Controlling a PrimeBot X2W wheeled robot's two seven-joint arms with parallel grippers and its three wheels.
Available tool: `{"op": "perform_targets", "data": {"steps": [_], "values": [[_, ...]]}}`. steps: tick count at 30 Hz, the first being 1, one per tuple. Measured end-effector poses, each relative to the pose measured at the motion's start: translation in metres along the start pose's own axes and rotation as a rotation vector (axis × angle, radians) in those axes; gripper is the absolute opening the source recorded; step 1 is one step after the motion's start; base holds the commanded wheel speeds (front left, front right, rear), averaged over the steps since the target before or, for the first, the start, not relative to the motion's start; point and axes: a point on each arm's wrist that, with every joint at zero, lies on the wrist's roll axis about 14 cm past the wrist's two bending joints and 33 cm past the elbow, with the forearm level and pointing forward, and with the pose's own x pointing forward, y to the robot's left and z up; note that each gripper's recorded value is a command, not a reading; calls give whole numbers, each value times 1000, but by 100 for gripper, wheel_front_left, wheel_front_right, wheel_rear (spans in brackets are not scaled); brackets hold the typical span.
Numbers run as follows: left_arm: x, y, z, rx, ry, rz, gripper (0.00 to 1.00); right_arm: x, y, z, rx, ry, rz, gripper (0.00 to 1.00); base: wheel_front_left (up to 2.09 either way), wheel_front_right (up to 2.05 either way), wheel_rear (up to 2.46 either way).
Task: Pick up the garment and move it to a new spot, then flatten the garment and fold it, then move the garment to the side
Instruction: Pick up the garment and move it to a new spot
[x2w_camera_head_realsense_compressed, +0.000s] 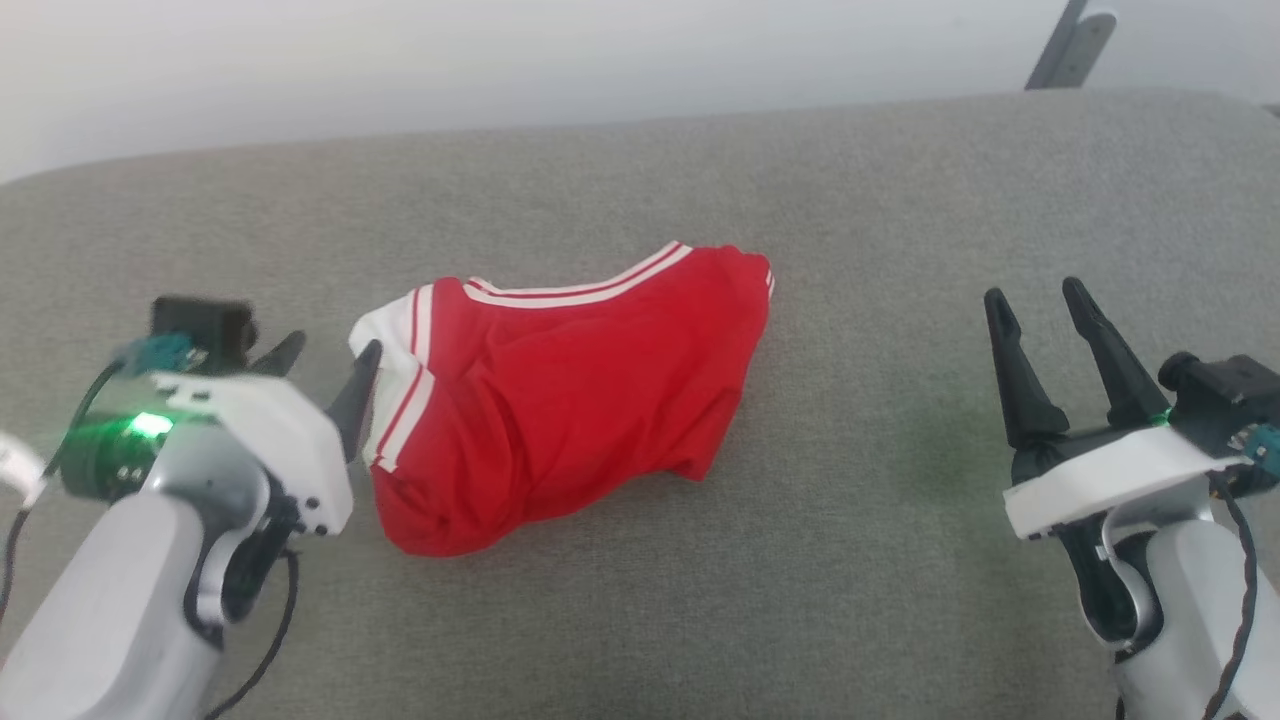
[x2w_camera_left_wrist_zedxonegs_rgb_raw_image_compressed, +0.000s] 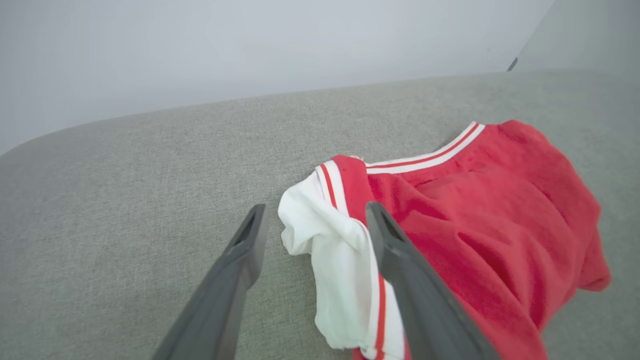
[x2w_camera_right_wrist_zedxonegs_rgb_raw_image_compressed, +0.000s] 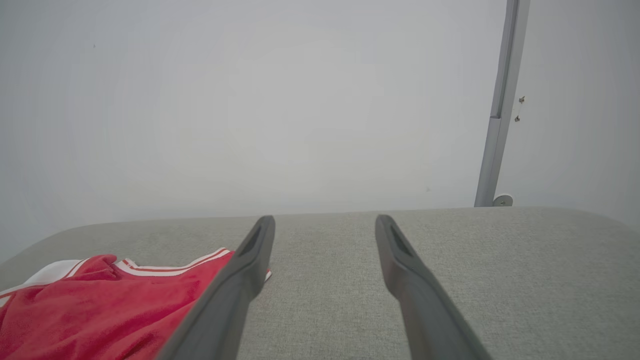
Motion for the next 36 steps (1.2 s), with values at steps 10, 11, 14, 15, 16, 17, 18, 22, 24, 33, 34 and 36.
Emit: {"op": "perform_targets", "data": {"steps": [10,11,14,15,16,17,18,22,24,33,34,36], "values": [[-61,41,17,-51,-257,116,100,-10,5,4,3,-7,9,100,0,0,0],[-67,45,15,-54,-272,130,100,-11,5,4,3,-6,10,100,0,0,0],[-84,55,10,-73,-303,169,100,-14,7,7,4,-13,14,100,0,0,0],[-90,58,8,-82,-315,180,100,-15,8,7,5,-12,15,100,0,0,0],[-96,61,6,-88,-324,193,100,-17,9,6,6,-12,16,100,0,0,0],[-100,63,4,-88,-328,203,100,-18,9,6,6,-12,16,100,0,0,0],[-105,66,1,-93,-333,215,100,-19,9,7,6,-13,16,100,0,0,0],[-121,74,-7,-111,-350,247,100,-23,8,8,7,-18,11,100,0,0,0],[-128,78,-10,-112,-361,262,100,-26,8,9,5,-21,9,100,0,0,0],[-153,92,-16,-155,-407,317,100,-37,11,10,13,-28,4,100,0,0,0],[-154,93,-16,-158,-412,320,100,-37,11,10,12,-29,4,100,0,0,0],[-158,94,-16,-158,-418,324,100,-38,11,11,13,-32,3,100,0,0,0]]}}
